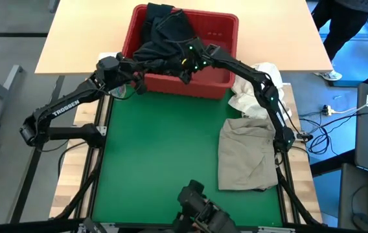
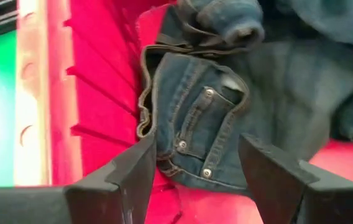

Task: Fold Laundry from Bin
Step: Remove the blue pants from the red laundry bin

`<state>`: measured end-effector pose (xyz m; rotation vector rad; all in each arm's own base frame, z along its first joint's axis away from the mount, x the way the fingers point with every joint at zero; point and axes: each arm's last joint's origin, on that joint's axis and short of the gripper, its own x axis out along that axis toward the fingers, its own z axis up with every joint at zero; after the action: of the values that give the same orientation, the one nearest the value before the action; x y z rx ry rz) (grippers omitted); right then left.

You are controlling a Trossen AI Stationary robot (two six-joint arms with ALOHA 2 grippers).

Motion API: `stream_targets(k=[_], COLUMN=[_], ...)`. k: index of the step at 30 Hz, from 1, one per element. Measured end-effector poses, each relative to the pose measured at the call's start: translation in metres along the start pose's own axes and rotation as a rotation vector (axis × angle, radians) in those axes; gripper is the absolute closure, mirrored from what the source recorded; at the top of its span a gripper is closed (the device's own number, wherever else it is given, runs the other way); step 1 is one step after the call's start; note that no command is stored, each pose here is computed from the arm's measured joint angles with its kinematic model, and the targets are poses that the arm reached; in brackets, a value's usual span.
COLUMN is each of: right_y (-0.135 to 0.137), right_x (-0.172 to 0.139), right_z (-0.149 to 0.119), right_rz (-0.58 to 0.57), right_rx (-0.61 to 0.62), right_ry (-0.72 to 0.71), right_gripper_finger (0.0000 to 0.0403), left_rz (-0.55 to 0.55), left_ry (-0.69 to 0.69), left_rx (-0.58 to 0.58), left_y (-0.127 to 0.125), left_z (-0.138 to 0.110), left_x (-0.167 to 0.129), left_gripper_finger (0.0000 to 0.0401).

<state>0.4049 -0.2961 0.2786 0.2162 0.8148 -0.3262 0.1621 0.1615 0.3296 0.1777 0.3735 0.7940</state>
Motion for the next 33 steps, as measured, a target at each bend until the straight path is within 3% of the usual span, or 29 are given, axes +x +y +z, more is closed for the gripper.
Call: stream_targets(k=[12,22,27,33], right_y=[0.002,-0.037,-0.066,-0.089], right_x=[0.004,-0.025,-0.006,0.037], right_z=[0.005,0.035,0.036,0.019], right_rz=[-0.034,-0.262,-0.324,-0.344], right_rx=[-0.016,-0.009,0.010,0.023], right_ry=[-0.050,-0.328,-0.468,-0.483], right_gripper_finger=[0.0173,0.0173,0.0173,0.0173], left_rz=[-0.054,-0.081,-0.132,-0.149], left_ry=[0.137,0.216,0.228,0.238], left_rx=[-0.139,-0.155,-0.161,-0.164], left_y=[0.019,0.017,0.016,0.015], left_z=[-0.032,-0.049,-0.051,-0.053], left_x=[0.041,0.063,0.063,0.063], left_gripper_finger=[0.0252,0.0252,0.0252,0.0252])
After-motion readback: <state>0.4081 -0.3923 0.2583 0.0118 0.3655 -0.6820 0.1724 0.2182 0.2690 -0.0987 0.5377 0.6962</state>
